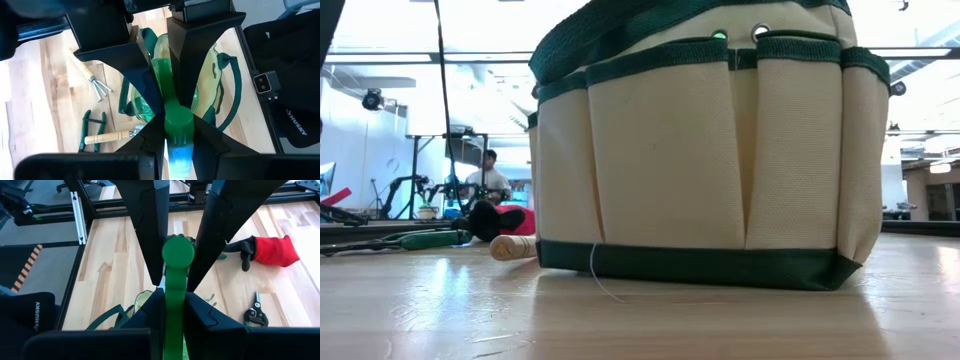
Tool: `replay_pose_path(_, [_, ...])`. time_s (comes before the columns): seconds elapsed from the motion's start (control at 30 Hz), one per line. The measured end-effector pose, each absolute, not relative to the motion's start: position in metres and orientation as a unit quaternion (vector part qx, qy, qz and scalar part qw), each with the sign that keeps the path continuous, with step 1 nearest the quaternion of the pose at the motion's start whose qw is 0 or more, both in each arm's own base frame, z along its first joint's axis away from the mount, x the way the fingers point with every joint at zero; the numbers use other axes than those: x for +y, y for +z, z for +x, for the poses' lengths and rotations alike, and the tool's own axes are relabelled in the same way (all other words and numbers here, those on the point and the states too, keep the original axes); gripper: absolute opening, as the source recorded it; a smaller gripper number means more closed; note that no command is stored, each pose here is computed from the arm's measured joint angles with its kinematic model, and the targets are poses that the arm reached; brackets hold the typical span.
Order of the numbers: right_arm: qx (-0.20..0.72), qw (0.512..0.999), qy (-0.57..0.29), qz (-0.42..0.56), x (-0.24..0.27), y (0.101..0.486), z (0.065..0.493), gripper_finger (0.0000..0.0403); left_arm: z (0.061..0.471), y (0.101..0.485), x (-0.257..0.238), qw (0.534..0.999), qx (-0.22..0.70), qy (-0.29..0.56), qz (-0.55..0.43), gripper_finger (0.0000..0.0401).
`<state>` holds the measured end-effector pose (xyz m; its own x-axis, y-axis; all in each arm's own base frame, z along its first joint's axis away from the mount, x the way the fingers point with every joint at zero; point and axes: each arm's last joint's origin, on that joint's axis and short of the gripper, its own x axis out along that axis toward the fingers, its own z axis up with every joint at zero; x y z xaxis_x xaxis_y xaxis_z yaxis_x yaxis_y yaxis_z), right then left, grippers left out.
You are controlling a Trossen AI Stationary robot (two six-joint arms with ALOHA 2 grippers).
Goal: Pick & Place Garden tools in Gardening bag
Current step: Put the green spray bottle into the white gardening bag
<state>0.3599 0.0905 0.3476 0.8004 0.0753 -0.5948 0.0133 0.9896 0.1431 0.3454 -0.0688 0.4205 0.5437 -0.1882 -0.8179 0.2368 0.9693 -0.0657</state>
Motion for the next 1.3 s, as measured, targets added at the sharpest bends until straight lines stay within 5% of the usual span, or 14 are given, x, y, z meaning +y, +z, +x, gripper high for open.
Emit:
replay_pose_path(0.2, [0.319, 0.945, 0.016, 0.066, 0.090, 0.347, 0.359, 0.0029, 0.346, 0.420, -0.068, 0.880, 0.462, -0.103, 0.035, 0.0094])
replay_pose_path(0.6, [0.321, 0.945, 0.015, 0.066, 0.089, 0.347, 0.360, 0.0029, 0.345, 0.423, -0.067, 0.883, 0.459, -0.089, 0.028, 0.0208])
replay_pose_path(1.07, [0.289, 0.955, 0.026, 0.059, 0.098, 0.370, 0.339, 0.0029, 0.324, 0.447, -0.063, 0.894, 0.440, -0.067, 0.047, 0.0206])
replay_pose_path(1.3, [0.279, 0.959, -0.049, 0.002, 0.130, 0.369, 0.321, 0.0029, 0.311, 0.466, -0.065, 0.925, 0.370, -0.036, 0.085, 0.0206])
